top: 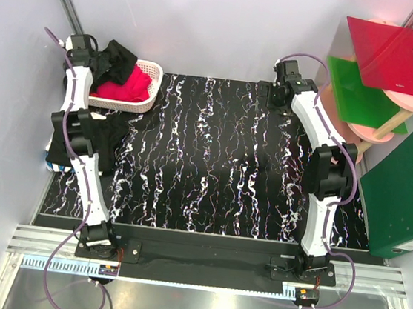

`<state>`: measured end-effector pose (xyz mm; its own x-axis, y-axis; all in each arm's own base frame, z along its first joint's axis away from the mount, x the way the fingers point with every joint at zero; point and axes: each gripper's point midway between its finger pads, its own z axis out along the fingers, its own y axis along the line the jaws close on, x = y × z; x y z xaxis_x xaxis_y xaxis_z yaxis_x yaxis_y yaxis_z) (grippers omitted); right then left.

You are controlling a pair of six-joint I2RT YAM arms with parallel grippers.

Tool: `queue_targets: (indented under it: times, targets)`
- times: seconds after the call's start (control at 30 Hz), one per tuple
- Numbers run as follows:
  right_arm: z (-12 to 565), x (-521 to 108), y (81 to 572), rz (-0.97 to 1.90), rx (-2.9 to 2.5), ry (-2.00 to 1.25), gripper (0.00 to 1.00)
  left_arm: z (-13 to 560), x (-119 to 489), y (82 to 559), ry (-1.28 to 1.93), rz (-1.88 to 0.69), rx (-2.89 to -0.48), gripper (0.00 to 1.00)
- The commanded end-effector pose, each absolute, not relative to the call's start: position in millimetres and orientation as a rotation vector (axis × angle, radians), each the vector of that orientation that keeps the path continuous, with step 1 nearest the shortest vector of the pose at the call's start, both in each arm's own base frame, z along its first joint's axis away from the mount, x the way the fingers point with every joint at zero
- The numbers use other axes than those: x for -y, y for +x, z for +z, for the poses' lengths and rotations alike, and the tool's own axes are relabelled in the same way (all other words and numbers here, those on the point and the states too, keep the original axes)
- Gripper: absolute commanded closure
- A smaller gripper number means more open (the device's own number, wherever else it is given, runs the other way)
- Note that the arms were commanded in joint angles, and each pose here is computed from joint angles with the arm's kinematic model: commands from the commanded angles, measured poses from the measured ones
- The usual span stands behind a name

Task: Fold and stack the t-shirts
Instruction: Grab crumpled tshirt from bin with the left arm

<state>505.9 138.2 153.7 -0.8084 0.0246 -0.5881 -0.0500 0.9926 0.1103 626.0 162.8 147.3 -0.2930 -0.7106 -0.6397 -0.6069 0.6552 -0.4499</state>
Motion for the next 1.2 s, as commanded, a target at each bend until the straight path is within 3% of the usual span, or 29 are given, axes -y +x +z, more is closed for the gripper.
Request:
queue_targets:
  times: [0.0,0.03,0.27,0.47,0.6,0.8,1.17]
  targets:
    - [167,-138,516,0.146,-2.475,-0.047,0.0,217,-190,652,-0.984,-0.149,-1.746,0.9]
    - [166,-138,515,0.145,-2.48,-0.047,0.0,216,-197,651,-1.001,-0.154,-1.737,1.0]
    - [165,-131,518,0.172,-2.488,-0.026,0.0,227,-192,648,-0.986,-0.211,-1.737,1.0]
    - [163,-136,516,0.226,-2.5,-0.026,0.0,285,-192,633,-0.872,-0.144,-1.667,0.98]
    - [162,-137,514,0.232,-2.504,-0.019,0.0,299,-188,633,-0.789,-0.135,-1.67,0.01]
    - [160,-138,511,0.243,-2.515,0.002,0.0,273,-197,634,-0.71,0.079,-1.74,0.01]
    - [159,-135,512,0.232,-2.52,0.061,0.0,177,-227,634,-0.877,0.113,-1.885,0.01]
